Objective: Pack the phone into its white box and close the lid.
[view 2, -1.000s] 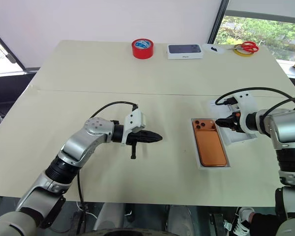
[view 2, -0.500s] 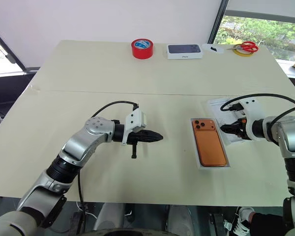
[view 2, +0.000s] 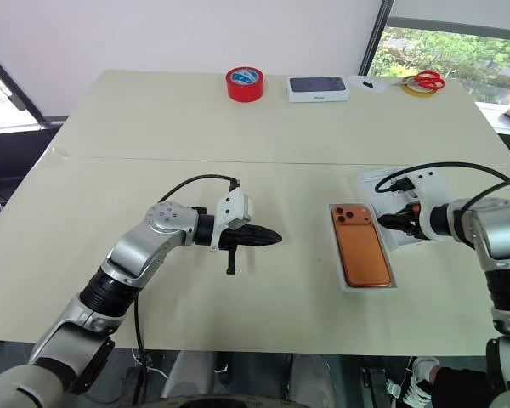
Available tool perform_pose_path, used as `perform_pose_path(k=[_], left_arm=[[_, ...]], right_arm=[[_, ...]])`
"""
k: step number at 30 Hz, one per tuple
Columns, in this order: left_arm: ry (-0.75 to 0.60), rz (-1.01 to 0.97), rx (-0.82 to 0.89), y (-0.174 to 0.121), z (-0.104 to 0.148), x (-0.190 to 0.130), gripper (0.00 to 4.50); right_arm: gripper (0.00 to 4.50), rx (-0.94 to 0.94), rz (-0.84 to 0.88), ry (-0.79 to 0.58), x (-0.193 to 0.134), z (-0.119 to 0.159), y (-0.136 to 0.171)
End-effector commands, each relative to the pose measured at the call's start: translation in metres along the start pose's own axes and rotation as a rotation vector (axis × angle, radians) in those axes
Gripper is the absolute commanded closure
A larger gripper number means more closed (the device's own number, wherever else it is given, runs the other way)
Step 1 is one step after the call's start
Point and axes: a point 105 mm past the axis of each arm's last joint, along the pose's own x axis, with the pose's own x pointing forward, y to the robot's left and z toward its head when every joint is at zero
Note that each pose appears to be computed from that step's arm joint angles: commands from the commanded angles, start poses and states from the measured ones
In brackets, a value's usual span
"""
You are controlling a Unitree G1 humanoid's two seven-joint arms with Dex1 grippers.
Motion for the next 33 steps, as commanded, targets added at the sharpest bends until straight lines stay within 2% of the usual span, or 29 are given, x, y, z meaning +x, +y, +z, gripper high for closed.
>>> perform_pose_path(k=[1,2,3,6,7,14,18,20,23,26,29,33], left_arm=[[-0.06,0.004,0.061,0.001,0.018,-0.004,4.5],[-0.065,0.005,0.065,0.001,0.019,-0.005,4.5],[-0.068,0.006,0.068,0.0,0.019,-0.006,4.5],[-0.068,0.012,0.074,-0.001,0.018,-0.008,4.5],[-0.066,0.013,0.074,-0.002,0.017,-0.008,4.5],[-0.061,0.021,0.072,-0.001,0.015,-0.009,4.5],[-0.053,0.074,0.059,0.01,0.012,-0.017,4.5],[-0.053,0.109,0.048,0.018,0.01,-0.022,4.5],[-0.05,0.158,0.033,0.03,0.008,-0.03,4.5],[-0.05,0.182,0.026,0.037,0.007,-0.034,4.5],[-0.048,0.189,0.025,0.04,0.005,-0.035,4.5],[-0.048,0.194,0.018,0.042,0.002,-0.034,4.5]], right_arm=[[2.06,-0.025,-0.007,-0.009,0.003,0.009,-0.002],[2.56,-0.026,-0.007,-0.005,0.004,0.009,-0.003],[2.79,-0.025,-0.004,-0.004,0.006,0.01,-0.003],[4.29,-0.008,0.004,-0.012,0.007,0.014,-0.003],[4.4,0.0,0.002,-0.016,0.007,0.015,-0.004],[4.4,0.091,-0.037,-0.078,-0.01,0.021,-0.016],[4.4,0.243,0.05,-0.238,-0.047,0.055,-0.007],[4.4,0.346,0.174,-0.319,-0.064,0.071,0.008],[4.4,0.375,0.35,-0.41,-0.072,0.084,0.034],[4.4,0.364,0.521,-0.427,-0.069,0.085,0.072],[4.4,0.372,0.62,-0.433,-0.07,0.083,0.103],[4.4,0.542,0.69,-0.437,-0.061,0.071,0.148]])
